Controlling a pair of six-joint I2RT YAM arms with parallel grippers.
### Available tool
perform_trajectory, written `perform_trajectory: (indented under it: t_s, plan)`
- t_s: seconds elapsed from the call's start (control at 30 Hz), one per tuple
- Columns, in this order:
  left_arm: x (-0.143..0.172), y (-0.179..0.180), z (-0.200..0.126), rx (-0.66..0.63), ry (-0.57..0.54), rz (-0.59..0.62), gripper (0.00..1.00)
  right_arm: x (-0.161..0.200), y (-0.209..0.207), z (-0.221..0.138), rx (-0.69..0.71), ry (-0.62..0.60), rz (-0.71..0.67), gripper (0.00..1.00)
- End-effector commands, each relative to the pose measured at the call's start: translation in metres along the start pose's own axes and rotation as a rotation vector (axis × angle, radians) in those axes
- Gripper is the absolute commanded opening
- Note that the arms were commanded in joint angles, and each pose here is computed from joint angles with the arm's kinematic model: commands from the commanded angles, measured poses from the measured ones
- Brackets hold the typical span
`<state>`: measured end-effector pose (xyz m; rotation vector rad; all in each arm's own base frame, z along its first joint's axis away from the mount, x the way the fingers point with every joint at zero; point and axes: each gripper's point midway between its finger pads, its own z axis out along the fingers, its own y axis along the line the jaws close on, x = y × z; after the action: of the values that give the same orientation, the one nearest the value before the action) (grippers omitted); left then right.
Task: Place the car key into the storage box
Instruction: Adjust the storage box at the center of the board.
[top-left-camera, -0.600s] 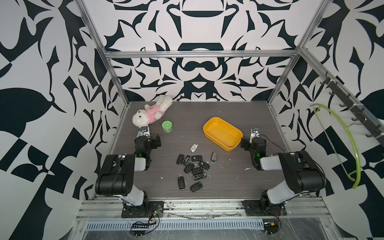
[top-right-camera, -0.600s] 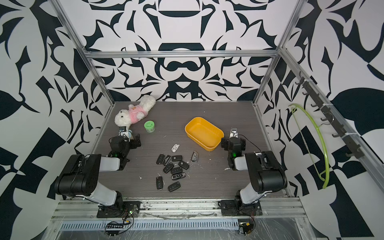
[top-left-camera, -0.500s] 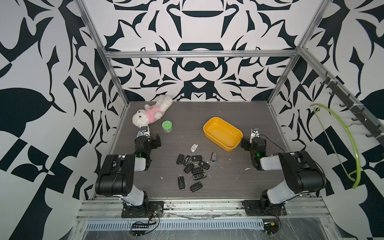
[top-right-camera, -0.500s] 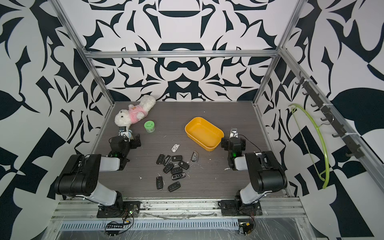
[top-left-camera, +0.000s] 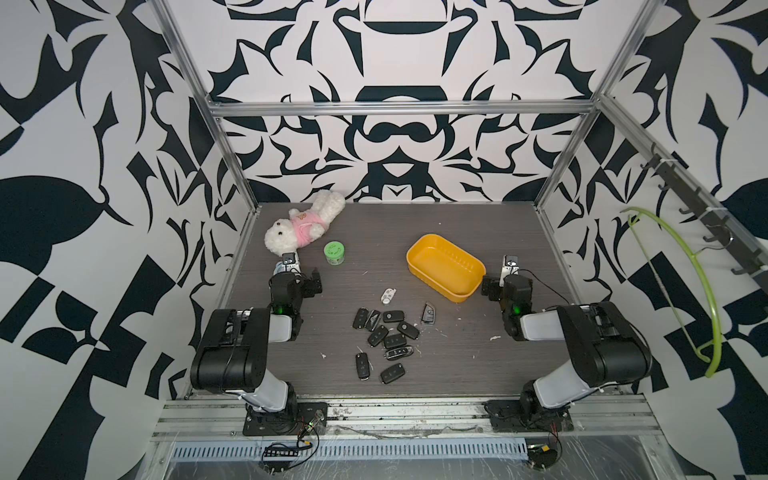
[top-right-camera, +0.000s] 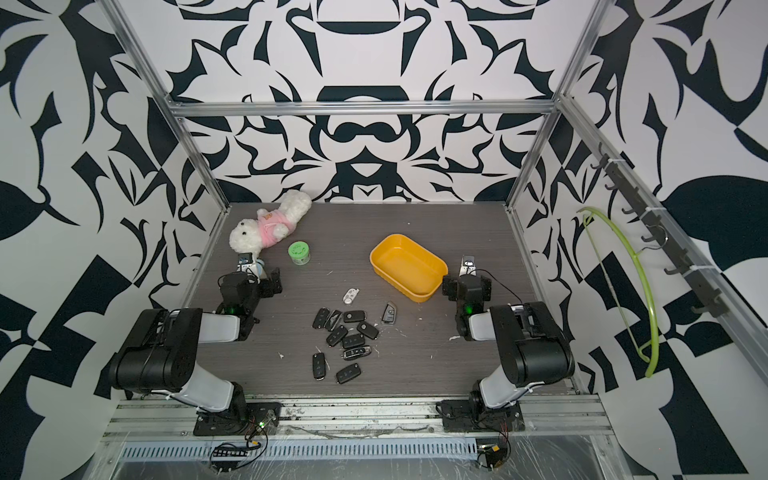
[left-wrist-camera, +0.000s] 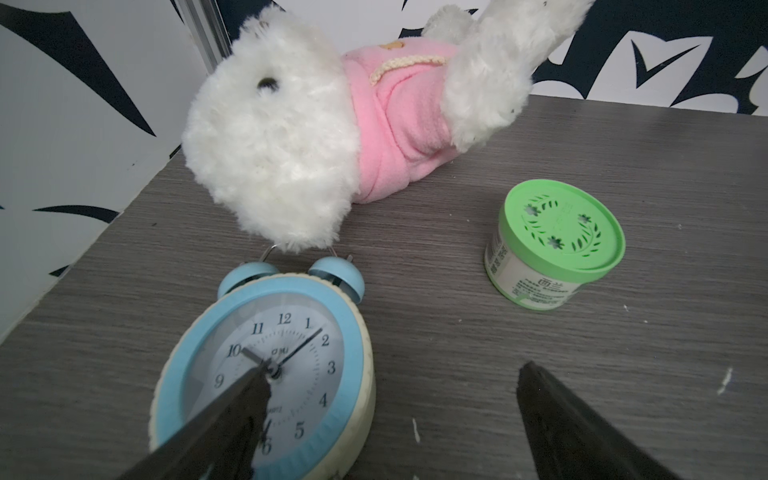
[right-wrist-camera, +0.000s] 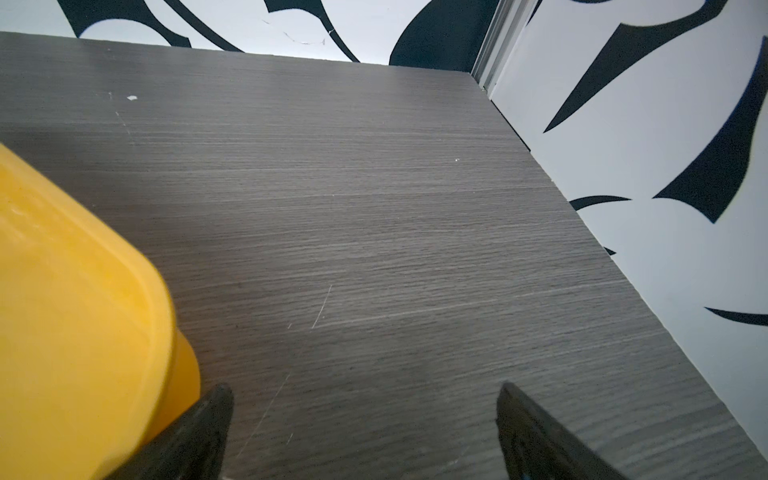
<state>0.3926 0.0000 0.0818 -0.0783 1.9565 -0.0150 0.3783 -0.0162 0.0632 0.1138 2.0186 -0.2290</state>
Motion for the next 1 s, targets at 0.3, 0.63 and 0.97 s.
perform_trajectory:
  t_s: [0.3, 0.63, 0.97]
  plan:
    - [-0.038, 0.008, -0.011, -0.087, 0.039, -0.005, 0.99, -0.023, -0.008, -0.005, 0.035, -0.028, 0.024, 0.92]
    - [-0.089, -0.006, -0.053, -0.149, 0.054, -0.169, 0.99, -0.069, -0.003, -0.040, 0.038, 0.285, 0.121, 0.84]
    - [-0.098, -0.051, -0.079, -0.023, 0.114, -0.477, 0.99, -0.065, 0.083, -0.146, -0.085, 0.528, 0.058, 0.84]
